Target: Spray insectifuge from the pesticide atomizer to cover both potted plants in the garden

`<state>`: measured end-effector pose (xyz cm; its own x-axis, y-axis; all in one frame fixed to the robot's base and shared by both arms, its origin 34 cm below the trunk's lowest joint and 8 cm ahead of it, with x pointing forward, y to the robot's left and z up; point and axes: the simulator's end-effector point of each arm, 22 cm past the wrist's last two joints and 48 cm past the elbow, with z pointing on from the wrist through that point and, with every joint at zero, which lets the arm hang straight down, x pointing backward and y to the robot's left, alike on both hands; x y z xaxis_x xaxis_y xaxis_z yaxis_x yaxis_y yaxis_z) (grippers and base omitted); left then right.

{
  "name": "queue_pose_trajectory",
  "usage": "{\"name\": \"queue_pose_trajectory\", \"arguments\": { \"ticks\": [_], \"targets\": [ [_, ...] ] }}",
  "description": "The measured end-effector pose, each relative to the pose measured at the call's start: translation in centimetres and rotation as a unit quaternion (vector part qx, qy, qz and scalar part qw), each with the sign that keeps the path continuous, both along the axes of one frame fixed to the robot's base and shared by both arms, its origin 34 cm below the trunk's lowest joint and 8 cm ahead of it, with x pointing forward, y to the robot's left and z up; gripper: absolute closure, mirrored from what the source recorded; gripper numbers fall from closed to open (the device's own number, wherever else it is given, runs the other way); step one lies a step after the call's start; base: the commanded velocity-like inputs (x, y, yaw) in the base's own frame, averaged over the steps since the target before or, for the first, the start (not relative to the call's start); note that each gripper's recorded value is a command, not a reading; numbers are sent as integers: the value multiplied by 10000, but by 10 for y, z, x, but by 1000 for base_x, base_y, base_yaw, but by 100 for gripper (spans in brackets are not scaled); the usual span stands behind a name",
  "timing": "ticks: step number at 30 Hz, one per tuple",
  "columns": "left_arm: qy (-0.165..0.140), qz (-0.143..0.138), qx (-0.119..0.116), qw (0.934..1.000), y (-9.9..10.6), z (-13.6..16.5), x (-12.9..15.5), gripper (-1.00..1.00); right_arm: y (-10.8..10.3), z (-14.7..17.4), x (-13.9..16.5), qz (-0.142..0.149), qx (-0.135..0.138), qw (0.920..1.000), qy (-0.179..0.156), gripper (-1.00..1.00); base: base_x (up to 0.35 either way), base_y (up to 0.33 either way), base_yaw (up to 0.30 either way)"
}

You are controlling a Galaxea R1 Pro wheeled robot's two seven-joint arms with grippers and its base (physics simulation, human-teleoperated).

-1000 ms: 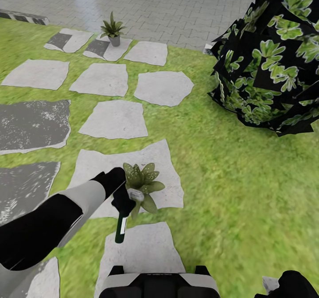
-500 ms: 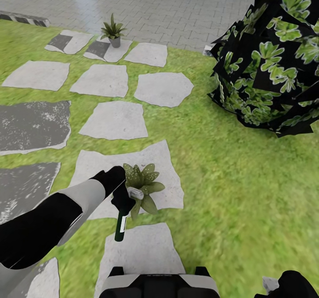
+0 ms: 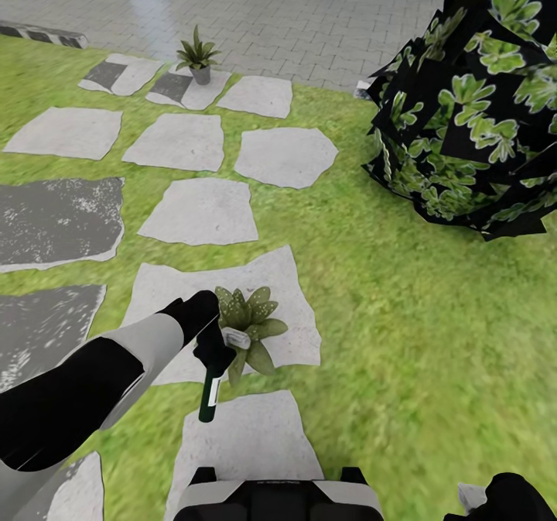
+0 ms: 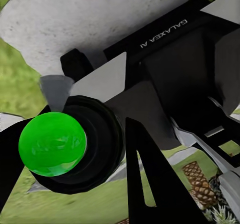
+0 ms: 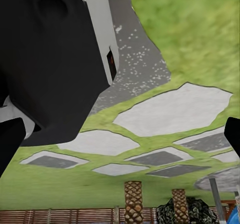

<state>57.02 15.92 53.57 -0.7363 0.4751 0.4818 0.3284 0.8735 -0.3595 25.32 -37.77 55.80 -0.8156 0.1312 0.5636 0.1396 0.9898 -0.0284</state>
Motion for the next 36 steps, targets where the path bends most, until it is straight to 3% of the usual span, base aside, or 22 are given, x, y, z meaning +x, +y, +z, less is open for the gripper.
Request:
{"name": "queue_pose_trajectory", "arguments": {
  "ticks": [10,16,28,36],
  "targets": [
    [-41,-65,53,10000,5,2,2,100,0,1,2,0,0,10000,-27,-100,0,0,0],
    [-108,-611,376,9974,30,-1,3,100,0,1,1,-1,3,10000,-21,-100,0,0,0],
    [-61,-561,316,9979,25,-2,-3,100,0,1,2,3,-2,10000,-23,-100,0,0,0],
    [563,-545,252,9966,21,-16,-86,100,0,1,2,3,-2,10000,-25,-100,0,0,0]
  ]
}}
